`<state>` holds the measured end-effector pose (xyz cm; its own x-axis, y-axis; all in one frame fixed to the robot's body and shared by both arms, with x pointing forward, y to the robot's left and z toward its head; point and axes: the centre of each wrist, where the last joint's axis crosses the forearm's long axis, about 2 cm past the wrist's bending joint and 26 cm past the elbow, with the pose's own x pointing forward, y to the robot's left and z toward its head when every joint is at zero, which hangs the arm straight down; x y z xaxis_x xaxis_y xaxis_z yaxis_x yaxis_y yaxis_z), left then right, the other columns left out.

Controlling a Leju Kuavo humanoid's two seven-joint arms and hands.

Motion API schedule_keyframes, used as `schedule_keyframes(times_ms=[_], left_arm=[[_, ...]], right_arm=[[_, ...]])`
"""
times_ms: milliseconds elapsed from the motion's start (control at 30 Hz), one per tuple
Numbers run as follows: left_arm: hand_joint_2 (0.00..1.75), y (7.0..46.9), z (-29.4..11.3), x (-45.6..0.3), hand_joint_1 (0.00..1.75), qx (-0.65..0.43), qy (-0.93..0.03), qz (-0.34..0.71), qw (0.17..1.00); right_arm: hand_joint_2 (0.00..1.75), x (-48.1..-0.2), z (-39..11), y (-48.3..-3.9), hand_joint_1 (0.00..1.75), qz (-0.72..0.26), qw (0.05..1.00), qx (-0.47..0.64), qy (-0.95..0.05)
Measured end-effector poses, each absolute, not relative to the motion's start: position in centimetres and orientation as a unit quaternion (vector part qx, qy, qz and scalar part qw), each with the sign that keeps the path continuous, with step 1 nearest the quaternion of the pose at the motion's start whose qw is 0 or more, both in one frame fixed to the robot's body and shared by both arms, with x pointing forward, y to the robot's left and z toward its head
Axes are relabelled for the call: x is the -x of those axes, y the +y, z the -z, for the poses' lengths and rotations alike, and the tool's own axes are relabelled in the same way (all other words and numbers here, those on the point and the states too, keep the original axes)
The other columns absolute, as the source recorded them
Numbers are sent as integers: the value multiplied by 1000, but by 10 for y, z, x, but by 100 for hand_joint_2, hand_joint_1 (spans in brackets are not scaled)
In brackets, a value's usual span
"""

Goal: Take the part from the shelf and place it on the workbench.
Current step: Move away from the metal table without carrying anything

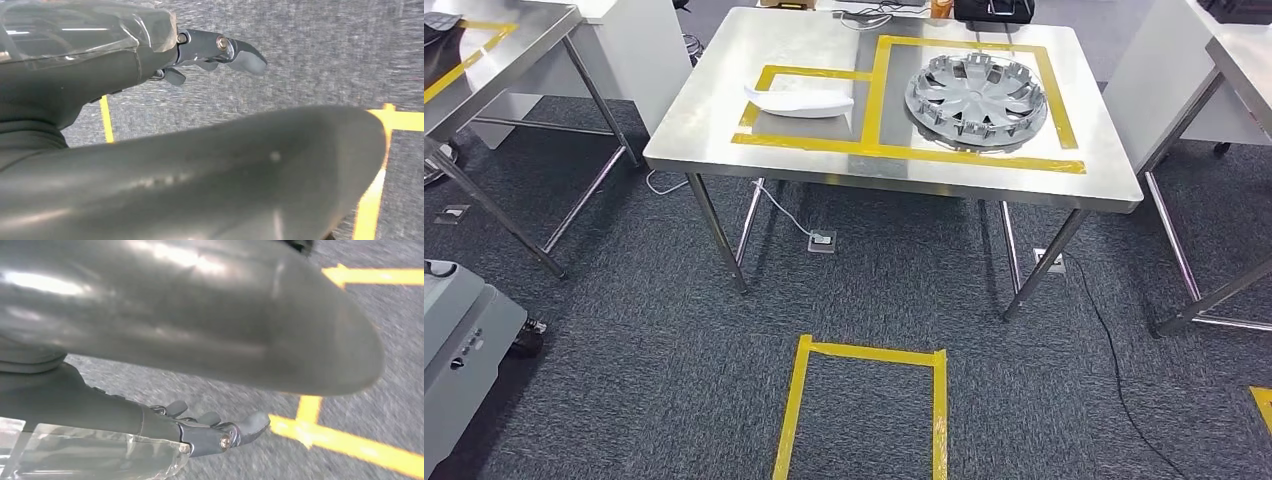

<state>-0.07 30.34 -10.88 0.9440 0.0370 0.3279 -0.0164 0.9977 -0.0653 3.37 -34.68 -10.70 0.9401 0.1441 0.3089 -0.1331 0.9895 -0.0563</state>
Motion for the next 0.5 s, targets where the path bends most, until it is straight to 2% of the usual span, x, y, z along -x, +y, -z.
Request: schedule_keyframes(times_ms=[133,367,500], left_arm=[[0,300,108,-15,0,25,-179,-11,984],[0,298,98,-72,0,12,-241,-10,970],[0,294,100,-64,0,9,-223,-12,975]], right_arm=[[0,-14,110,-337,0,-55,989,13,-136],[0,47,112,-322,0,-32,998,6,-61],[0,50,112,-313,0,-17,998,5,-58]])
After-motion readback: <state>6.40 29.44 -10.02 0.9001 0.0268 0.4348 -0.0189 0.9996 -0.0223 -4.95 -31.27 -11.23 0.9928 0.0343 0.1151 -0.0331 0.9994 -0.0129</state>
